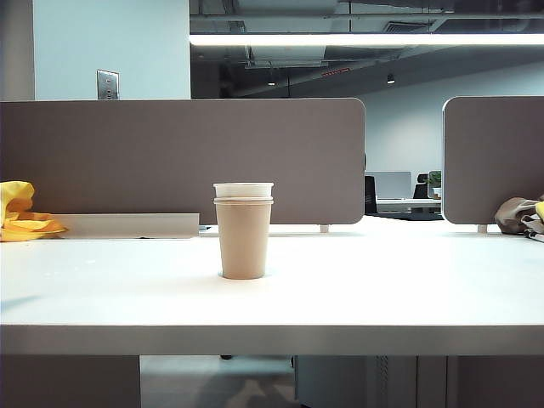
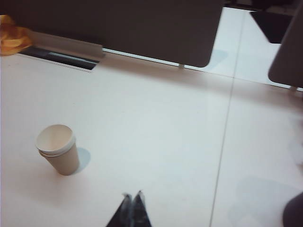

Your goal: Pick up all the paper cups on the table one by one and stack them together.

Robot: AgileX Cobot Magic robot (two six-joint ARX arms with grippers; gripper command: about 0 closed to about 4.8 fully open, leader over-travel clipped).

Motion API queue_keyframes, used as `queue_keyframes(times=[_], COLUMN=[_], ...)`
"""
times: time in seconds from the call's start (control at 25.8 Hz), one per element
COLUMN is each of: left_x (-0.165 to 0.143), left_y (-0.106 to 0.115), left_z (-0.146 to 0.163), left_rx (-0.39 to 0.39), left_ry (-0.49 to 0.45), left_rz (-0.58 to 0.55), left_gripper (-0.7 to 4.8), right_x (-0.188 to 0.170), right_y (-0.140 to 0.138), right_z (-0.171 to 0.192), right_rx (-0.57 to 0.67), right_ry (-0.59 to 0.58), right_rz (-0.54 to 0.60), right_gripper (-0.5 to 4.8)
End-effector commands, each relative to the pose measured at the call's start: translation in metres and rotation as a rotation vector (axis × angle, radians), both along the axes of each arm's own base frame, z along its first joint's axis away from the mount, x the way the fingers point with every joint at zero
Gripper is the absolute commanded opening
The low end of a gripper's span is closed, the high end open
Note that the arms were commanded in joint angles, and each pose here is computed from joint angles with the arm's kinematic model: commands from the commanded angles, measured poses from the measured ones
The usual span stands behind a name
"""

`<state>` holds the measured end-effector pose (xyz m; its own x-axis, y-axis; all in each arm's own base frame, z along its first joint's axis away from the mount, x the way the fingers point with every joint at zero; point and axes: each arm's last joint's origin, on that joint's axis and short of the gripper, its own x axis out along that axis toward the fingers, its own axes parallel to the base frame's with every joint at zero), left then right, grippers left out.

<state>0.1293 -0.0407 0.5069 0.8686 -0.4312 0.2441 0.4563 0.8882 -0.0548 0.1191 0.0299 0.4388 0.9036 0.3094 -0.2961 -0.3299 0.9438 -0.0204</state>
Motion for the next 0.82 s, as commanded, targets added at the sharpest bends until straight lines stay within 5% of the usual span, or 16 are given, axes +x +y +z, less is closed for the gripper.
queue_keyframes(times=[0.04,0.27,0.47,0.82], left_x=[-0.009,-0.046,-0.043,-0.035], left_y=[0.003,0.012,0.011,0.010], left_z=[-0.004,-0.037,-0.104,-0.157], left_rx=[0.013,0.012,0.051,0.110], left_ry=[0.040,0.035,0.179,0.408], left_rz=[-0.006,-0.008,-0.009,0.013], left_gripper=[-0.06,-0.06,-0.06,-0.06], right_x=[-0.019,-0.041,-0.051,-0.057], right_y=[-0.006,-0.011,-0.013,-0.014], right_z=[-0.009,-0.050,-0.098,-0.111], right_rx=[0.009,0.004,-0.011,-0.027], right_ry=[-0.035,-0.009,0.057,0.133], right_rz=[-0.012,-0.016,-0.017,-0.013], right_gripper=[-0.05,-0.05,-0.05,-0.05])
